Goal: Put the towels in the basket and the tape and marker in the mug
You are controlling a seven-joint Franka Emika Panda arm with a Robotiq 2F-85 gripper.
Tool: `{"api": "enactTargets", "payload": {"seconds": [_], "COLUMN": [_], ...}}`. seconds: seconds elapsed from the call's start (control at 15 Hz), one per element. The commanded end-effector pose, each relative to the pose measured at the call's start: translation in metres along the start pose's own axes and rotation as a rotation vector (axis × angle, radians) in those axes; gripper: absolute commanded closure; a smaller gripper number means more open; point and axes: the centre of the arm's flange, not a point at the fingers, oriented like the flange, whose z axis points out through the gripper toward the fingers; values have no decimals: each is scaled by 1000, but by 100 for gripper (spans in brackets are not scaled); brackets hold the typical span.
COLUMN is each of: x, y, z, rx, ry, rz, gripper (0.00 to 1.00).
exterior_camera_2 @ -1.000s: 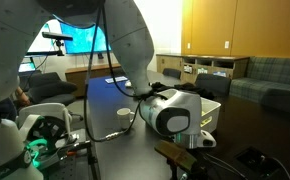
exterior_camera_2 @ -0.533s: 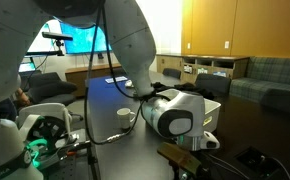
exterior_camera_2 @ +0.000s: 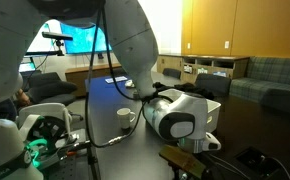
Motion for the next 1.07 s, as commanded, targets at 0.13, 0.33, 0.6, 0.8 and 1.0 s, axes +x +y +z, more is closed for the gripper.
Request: {"api": "enactTargets", "payload": {"seconds": [0.13,0.33,0.6,0.8,1.0], "x": [10,9,6,7,7], "y": [10,14,21,24,28], "z": [10,8,0,-5,-9], "rx": [33,32,7,-14,-42], "ry": [21,20,10,-2,-19], "rz": [-32,-35,-41,-55,-70], "gripper": [12,31,49,76,91]}}
